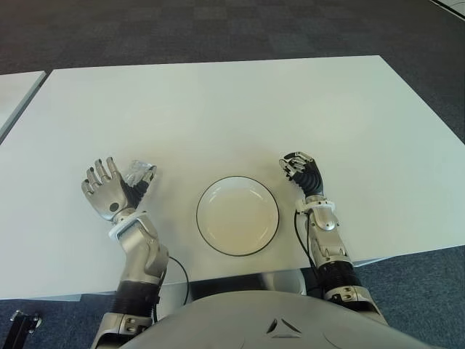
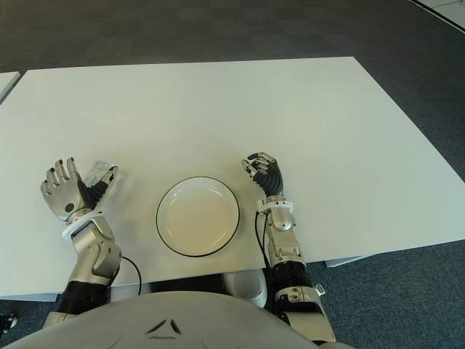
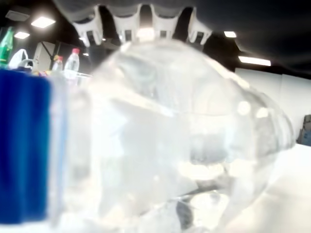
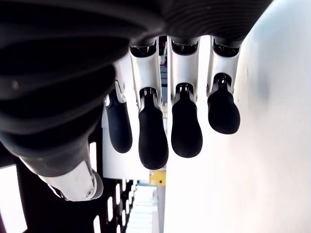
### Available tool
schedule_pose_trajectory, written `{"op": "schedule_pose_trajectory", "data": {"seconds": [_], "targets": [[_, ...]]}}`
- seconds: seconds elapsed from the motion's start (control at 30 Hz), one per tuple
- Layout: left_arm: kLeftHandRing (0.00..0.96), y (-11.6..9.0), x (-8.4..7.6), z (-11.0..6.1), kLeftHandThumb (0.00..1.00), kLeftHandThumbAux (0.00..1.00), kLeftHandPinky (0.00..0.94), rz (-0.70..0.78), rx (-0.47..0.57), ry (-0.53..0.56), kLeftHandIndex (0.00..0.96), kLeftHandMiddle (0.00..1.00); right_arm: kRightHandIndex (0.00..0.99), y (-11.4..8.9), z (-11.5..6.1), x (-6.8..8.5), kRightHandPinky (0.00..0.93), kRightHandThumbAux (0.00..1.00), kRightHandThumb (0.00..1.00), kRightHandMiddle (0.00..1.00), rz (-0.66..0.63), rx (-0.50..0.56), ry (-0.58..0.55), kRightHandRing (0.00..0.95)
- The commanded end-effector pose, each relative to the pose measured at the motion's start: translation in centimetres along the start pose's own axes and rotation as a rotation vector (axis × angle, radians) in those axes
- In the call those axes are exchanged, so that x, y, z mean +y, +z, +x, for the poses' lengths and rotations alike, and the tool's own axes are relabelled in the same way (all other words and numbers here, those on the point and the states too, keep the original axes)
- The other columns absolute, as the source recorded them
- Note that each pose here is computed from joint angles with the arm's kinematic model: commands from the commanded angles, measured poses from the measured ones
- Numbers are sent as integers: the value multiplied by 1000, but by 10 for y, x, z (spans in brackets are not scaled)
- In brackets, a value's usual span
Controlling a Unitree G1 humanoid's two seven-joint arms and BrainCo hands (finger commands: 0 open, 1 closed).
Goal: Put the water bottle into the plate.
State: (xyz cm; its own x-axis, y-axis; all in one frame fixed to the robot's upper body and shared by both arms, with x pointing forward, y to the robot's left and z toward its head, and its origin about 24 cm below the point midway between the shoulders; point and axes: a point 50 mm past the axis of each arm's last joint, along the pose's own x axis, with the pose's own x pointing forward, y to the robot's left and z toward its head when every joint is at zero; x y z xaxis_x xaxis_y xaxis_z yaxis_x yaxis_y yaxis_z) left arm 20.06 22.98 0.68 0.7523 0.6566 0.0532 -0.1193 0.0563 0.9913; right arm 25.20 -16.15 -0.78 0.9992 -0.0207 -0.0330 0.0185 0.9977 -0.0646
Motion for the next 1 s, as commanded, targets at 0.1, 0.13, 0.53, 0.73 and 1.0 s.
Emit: {"op": "schedule_pose_trajectory", "data": {"seconds": [0.1, 0.13, 0.53, 0.73, 1.0], "targets": [[0, 4, -14, 7, 476, 144, 0, 80, -20, -137, 0, 0, 437, -1, -2, 1, 726, 727, 709, 694, 13, 10, -9, 703], [0, 5, -16, 9, 475, 149, 0, 81, -24, -150, 0, 0, 437, -1, -2, 1, 726, 727, 709, 693, 15, 10, -10, 703], [0, 12, -36, 26, 460, 203, 0, 132, -100, -271, 0, 0, 436, 2, -4, 0, 728, 726, 709, 688, 21, -5, -21, 703], [0, 15, -42, 30, 467, 234, 0, 151, -146, -284, 0, 0, 437, 3, -5, 0, 735, 726, 709, 692, 21, -12, -20, 706], [0, 21, -50, 35, 512, 305, 0, 141, -181, -292, 0, 0, 437, 4, -5, 0, 742, 725, 709, 697, 23, -13, -22, 713]]}}
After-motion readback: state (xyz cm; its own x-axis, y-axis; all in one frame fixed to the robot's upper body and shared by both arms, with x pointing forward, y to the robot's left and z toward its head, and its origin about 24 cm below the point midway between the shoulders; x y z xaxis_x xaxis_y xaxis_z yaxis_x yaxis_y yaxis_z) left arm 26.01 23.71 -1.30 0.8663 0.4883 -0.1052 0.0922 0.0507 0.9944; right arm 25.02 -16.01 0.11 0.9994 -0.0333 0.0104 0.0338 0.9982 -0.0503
